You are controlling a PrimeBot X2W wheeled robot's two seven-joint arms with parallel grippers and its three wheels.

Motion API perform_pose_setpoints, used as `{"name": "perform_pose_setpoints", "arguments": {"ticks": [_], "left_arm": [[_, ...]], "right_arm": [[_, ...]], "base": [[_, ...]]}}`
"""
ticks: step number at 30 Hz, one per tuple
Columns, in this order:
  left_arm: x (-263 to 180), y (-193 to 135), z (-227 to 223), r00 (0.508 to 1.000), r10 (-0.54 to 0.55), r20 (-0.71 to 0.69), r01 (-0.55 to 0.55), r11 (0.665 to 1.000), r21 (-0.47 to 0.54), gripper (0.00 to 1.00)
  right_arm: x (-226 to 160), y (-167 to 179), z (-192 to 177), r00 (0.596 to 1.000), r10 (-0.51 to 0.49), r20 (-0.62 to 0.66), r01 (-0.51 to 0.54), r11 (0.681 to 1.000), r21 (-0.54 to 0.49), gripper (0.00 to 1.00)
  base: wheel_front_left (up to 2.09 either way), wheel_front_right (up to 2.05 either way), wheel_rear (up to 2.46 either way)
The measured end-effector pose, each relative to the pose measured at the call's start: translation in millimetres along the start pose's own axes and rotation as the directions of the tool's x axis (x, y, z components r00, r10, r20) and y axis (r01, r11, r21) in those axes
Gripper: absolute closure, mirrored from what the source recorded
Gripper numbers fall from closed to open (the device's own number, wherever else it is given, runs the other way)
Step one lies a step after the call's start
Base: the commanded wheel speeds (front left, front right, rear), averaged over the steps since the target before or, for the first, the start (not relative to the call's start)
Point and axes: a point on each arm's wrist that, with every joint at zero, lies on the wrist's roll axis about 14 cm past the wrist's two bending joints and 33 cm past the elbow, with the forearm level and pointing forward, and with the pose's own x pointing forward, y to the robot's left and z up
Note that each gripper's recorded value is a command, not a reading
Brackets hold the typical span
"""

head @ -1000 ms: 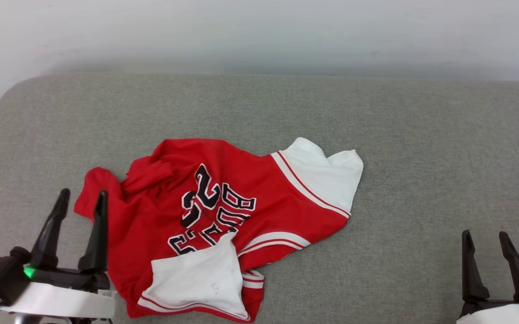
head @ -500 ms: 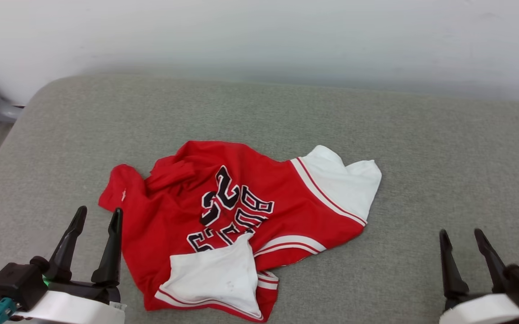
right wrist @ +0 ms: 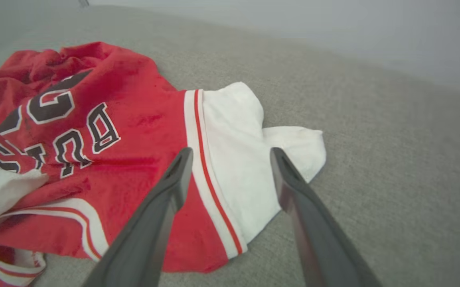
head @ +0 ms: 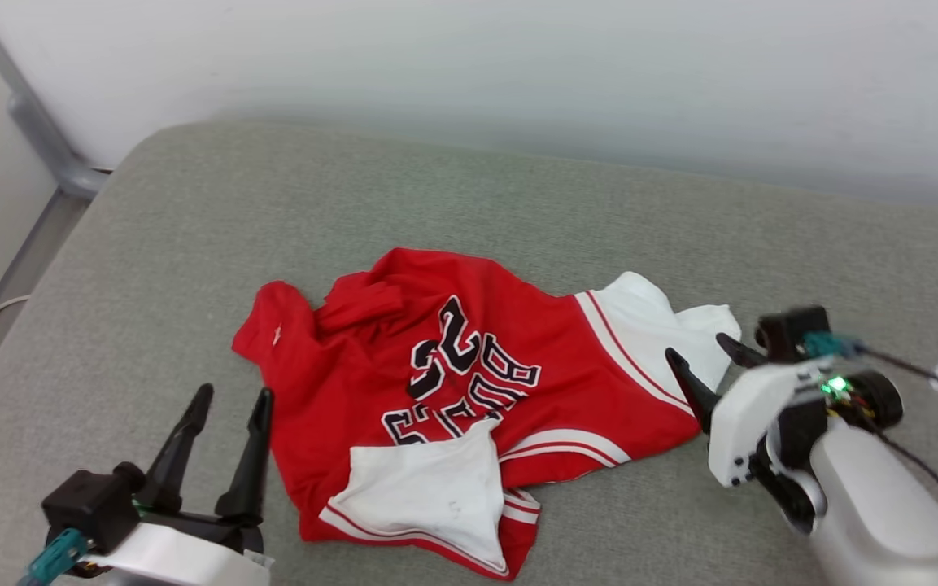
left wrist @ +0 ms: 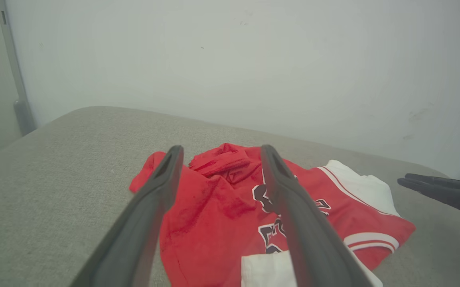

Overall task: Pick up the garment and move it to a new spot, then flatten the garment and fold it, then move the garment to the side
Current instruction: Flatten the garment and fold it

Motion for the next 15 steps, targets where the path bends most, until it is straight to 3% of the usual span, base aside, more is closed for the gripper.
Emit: {"name": "perform_pose_setpoints", "arguments": {"ticks": [6, 15], "left_arm": [[-6, -3, -7, 1.000, 0.008, -0.021, -0.009, 1.000, -0.021, 0.00], [-14, -4, -17, 0.998, 0.034, -0.053, -0.037, 0.998, -0.048, 0.00]], "right_arm": [[30, 20, -9, 0.970, 0.056, -0.238, -0.077, 0.994, -0.081, 0.00], [42, 30, -65, 0.831, 0.025, -0.556, -0.138, 0.977, -0.162, 0.00]], "base": [[0.00, 0.00, 0.00], [0.00, 0.00, 0.00]]}}
